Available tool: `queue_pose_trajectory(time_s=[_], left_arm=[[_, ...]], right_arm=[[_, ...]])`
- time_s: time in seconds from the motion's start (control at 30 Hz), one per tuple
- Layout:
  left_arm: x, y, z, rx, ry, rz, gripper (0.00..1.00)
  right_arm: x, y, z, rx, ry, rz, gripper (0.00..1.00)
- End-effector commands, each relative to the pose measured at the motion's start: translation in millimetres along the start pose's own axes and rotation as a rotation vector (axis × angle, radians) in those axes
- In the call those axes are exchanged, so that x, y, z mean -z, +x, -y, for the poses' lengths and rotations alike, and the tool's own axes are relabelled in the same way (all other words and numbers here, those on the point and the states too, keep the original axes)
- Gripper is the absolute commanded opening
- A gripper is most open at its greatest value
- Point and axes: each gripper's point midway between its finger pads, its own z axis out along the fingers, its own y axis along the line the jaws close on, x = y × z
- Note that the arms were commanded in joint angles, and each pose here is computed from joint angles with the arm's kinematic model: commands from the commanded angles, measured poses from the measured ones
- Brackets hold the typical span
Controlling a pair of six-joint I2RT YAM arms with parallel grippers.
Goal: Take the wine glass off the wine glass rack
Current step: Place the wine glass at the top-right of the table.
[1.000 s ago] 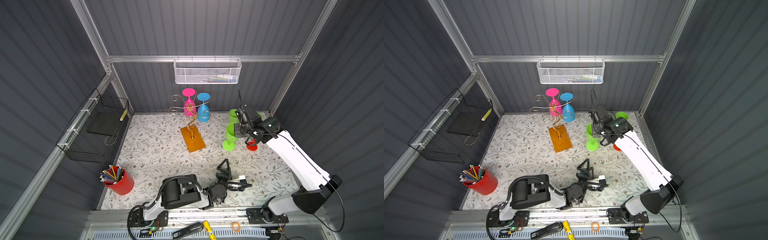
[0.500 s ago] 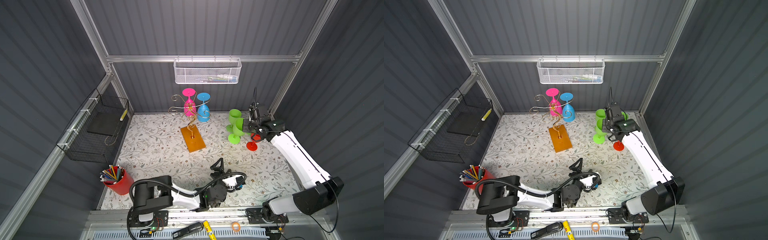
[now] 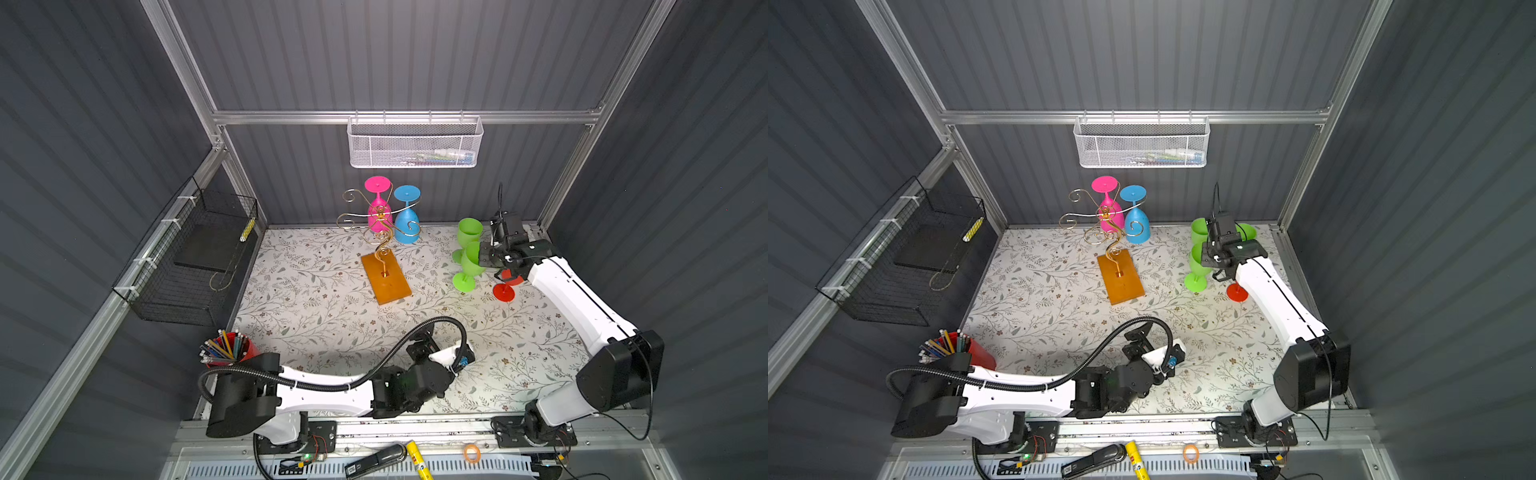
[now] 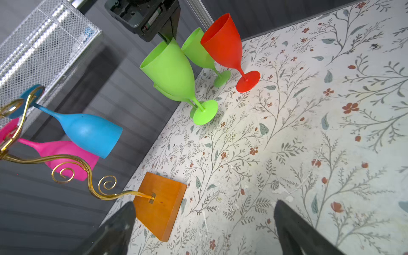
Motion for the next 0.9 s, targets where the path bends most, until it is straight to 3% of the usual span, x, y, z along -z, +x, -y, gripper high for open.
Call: queue_pose_trajectory(time_s=[0.0,0.4,0.87], left_arm=[[4,3,-5,0.090,0.057,-0.041,0.98],[15,18,-22,0.204,0.092,-0.079,0.98],[13,19,-30,0.231,0.084,-0.090,0.98]], right_arm=[[-11,-4,3,0.005,0.023,0.020,0.00],[-39,7,3,0.025,0.051,-0.013,0.00],[-60,27,8,0.062,0.088,-0.049,0.01]])
